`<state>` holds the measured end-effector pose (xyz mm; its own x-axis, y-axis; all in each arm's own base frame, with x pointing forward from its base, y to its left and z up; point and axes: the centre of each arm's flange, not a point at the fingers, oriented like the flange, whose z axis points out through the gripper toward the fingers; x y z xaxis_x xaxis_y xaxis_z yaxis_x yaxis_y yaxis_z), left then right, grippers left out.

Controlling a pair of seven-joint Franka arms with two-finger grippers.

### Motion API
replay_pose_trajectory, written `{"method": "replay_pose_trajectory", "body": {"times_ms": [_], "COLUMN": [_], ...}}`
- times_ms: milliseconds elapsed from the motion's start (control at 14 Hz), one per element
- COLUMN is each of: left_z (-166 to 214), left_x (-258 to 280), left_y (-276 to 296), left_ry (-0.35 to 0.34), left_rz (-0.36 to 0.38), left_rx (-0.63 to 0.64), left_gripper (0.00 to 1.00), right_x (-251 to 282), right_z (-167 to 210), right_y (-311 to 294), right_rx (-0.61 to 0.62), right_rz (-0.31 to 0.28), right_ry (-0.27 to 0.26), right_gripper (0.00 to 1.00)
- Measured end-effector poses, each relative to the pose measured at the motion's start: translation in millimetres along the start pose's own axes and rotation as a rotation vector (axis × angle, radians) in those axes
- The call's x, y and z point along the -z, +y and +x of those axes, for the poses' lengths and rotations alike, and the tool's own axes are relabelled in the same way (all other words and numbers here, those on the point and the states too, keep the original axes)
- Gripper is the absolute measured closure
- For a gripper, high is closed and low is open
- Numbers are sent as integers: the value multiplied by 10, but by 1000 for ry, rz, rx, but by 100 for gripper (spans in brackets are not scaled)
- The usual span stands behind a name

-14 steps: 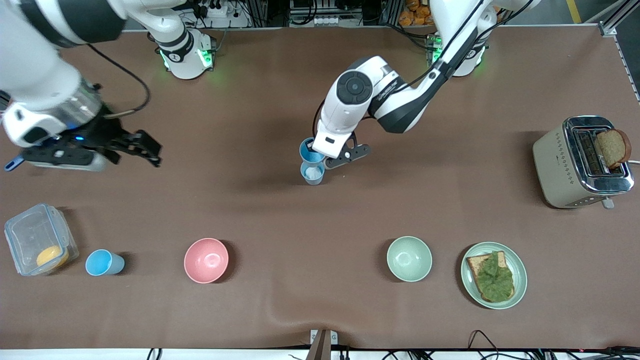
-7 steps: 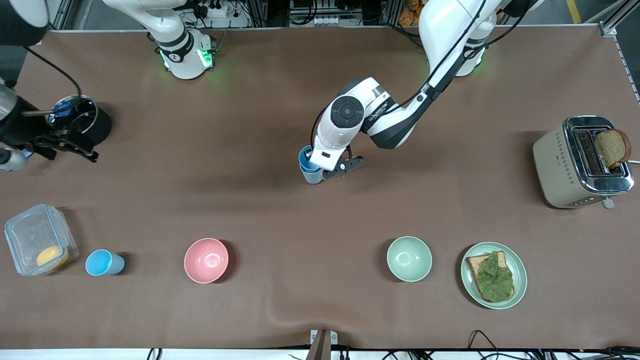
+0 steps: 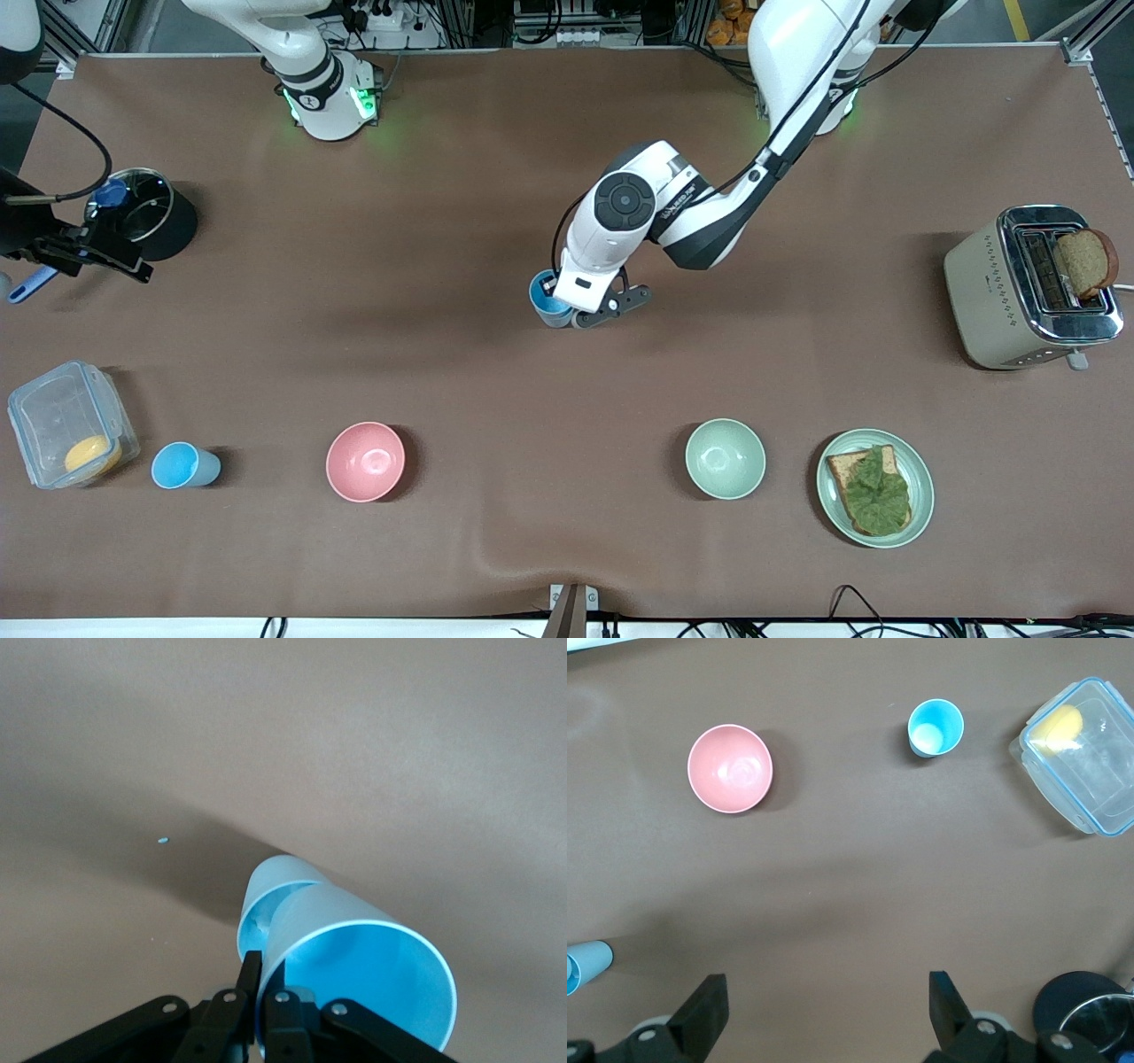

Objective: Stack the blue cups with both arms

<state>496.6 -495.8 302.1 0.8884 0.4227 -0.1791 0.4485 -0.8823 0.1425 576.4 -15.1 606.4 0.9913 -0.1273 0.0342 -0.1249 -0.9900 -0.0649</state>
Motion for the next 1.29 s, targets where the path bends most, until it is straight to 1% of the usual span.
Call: {"method": "replay_pose_trajectory", "body": {"times_ms": [286, 500, 643, 714, 786, 857, 929, 1000, 1143, 1214, 1286], "left_z": [74, 60, 51, 47, 54, 81, 156, 310, 786, 1048, 1315], "left_x": [-34, -47, -49, -50, -39, 11, 113, 287, 757, 991, 1210], "left_y": [-33, -30, -27, -25, -21, -5, 13, 14, -127, -271, -457], "left_ry": [4, 3, 3, 12, 30, 50, 74, 105, 168, 191, 209], "left_rz": [7, 9, 9, 12, 16, 12, -2, -22, -57, -61, -54], "left_rx": [11, 9, 8, 0, -15, -25, -24, -11, 16, 11, -1], "left_gripper": [95, 95, 79, 67, 59, 48, 39, 28, 7, 0, 0], "right_x": [120, 81, 46, 35, 24, 15, 7, -2, -27, -46, -62], "right_z": [8, 44, 71, 74, 75, 75, 76, 76, 77, 75, 73], "right_y": [-48, 5, 23, 22, 23, 27, 35, 42, 40, 34, 24], "right_rx": [9, 48, 57, 57, 57, 56, 53, 47, 38, 38, 38], "right_rz": [3, 0, -2, -2, -2, -3, -3, -3, -2, 0, 2], "right_ry": [25, 20, 15, 12, 8, 3, 1, -3, -10, -14, -16], "right_gripper": [0, 0, 0, 0, 0, 0, 0, 0, 0, 0, 0]}}
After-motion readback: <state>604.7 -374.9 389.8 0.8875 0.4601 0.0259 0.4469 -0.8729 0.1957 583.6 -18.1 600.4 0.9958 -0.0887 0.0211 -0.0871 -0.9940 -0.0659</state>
